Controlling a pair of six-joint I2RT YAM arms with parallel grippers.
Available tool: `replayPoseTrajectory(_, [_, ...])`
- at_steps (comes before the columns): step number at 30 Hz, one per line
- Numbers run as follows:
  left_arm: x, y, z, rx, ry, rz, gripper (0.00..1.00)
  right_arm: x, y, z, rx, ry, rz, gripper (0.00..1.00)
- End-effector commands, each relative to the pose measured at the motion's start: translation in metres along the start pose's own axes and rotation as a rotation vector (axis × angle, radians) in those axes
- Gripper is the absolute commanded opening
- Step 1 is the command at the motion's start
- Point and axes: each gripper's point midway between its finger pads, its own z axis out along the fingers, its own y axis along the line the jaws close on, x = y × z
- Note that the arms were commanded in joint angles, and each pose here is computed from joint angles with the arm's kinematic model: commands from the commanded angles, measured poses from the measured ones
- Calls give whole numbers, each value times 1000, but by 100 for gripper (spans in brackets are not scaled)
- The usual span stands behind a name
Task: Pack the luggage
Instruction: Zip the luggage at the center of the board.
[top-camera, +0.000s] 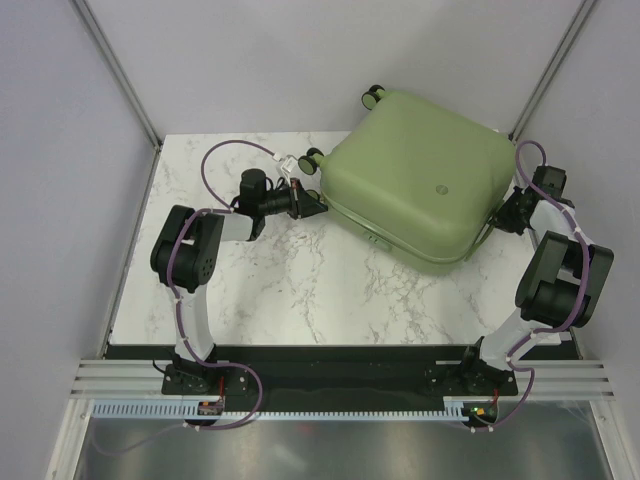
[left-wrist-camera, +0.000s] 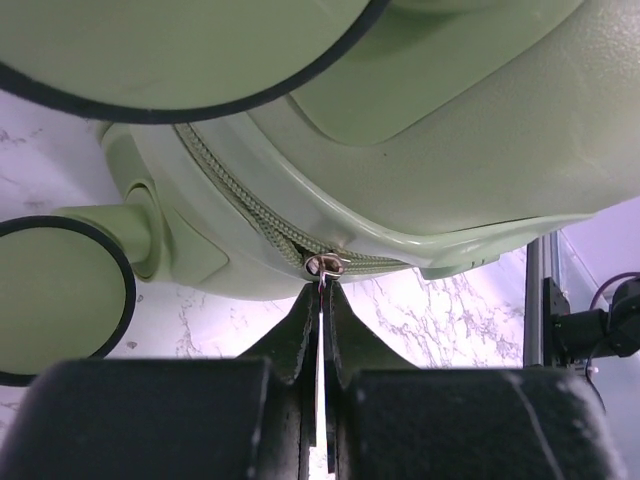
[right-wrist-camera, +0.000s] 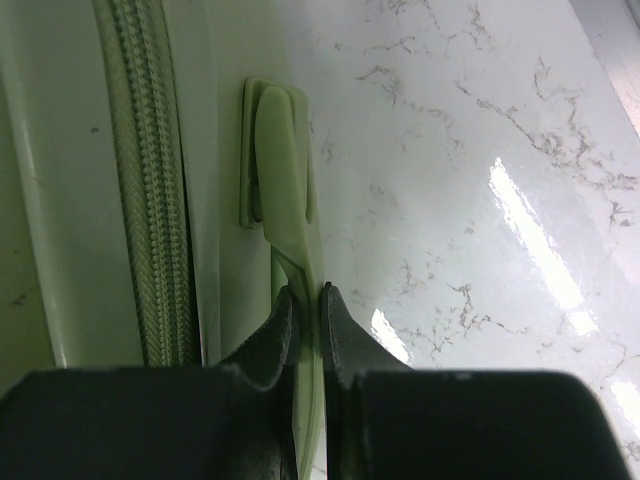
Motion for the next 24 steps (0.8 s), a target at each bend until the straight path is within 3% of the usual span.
replayPoseTrajectory(1, [-42,11,-4,-138,-147,28,2,-12,-20,8,77,-53,28,0])
replayPoseTrajectory(24, [-84,65,-41,-379,-256,7,2,-7,-26,4,80,-66,32,0])
